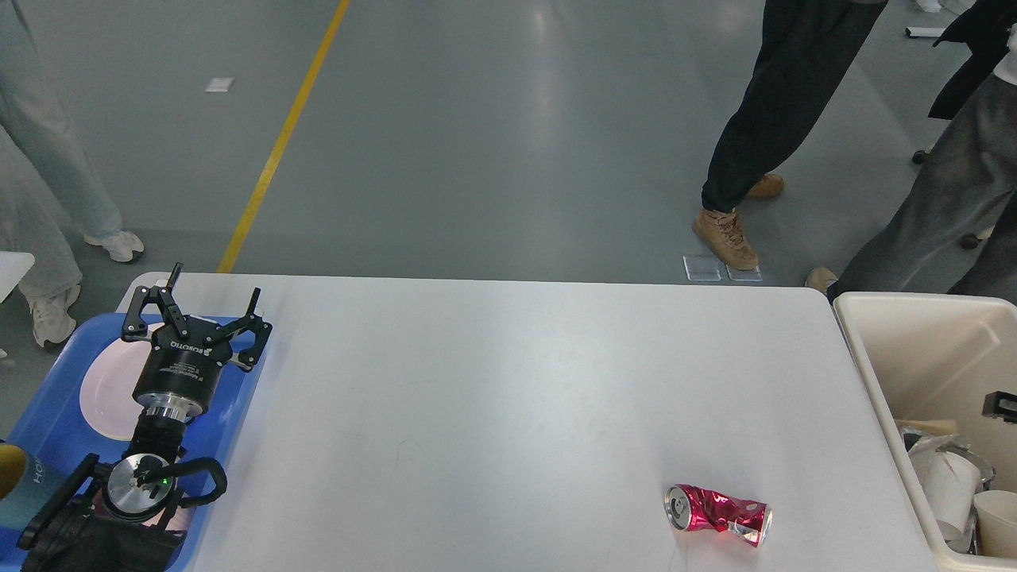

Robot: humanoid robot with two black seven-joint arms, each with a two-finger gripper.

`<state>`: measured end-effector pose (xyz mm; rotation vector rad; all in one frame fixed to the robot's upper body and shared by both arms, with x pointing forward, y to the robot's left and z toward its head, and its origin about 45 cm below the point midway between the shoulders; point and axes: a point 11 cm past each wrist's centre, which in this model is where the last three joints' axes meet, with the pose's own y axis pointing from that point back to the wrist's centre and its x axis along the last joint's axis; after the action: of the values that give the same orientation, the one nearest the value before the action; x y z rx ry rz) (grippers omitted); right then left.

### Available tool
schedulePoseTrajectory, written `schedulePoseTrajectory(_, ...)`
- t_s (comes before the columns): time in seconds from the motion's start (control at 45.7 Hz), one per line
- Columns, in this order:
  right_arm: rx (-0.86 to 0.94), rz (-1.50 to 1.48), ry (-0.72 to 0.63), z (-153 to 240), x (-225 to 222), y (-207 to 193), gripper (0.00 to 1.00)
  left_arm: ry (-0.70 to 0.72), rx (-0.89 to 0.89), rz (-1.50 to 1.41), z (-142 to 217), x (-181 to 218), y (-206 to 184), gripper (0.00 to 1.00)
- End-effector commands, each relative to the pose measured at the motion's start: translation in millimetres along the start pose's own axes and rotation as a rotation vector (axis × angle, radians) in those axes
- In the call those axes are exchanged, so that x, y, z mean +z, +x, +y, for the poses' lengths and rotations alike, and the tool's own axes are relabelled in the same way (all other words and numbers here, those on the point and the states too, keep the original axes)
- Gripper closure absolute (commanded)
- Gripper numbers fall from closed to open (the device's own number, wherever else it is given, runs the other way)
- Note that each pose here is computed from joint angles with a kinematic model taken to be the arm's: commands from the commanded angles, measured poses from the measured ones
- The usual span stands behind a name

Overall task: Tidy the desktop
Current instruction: 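Lower the cup into the bin and open the right gripper, then move the right gripper over the crushed red can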

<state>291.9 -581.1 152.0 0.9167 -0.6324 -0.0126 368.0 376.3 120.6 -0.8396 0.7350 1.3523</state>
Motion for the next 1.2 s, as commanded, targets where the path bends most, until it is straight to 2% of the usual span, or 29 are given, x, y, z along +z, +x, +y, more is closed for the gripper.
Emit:
schedulePoseTrajectory(0.0,-0.100,0.124,-0.021,53,2,36,0.00,0.001,0.000,0.000,0,0,0,0.04)
schedulePoseTrajectory(0.263,-0.201,0.307,0.070,194,-43,103,0.00,-0.001,0.000,0.000,0,0,0,0.04)
schedulePoseTrajectory(0.394,-0.259,0.383,0.134,260,-58,112,0.00,-0.002,0.003,0.000,0,0,1,0.04)
schedulePoseTrajectory(0.481,-0.213,0.450,0.195,314,-71,109,0.00,-0.001,0.002,0.000,0,0,0,0.04)
schedulePoseTrajectory(0.569,-0.192,0.493,0.261,346,-82,95,0.00,-0.002,0.003,0.000,0,0,0,0.04)
schedulePoseTrajectory(0.656,-0.234,0.512,0.374,360,-97,69,0.02,-0.001,0.003,0.000,0,0,0,0.04)
schedulePoseTrajectory(0.766,-0.257,0.502,0.590,372,-119,57,0.02,-0.002,0.003,0.000,0,0,0,0.04)
schedulePoseTrajectory(0.985,-0.221,0.572,0.510,364,-111,60,0.02,-0.001,0.002,0.000,0,0,0,0.04)
schedulePoseTrajectory(1.182,-0.250,0.580,0.497,353,-110,56,0.00,0.001,0.000,0.000,0,0,0,0.04)
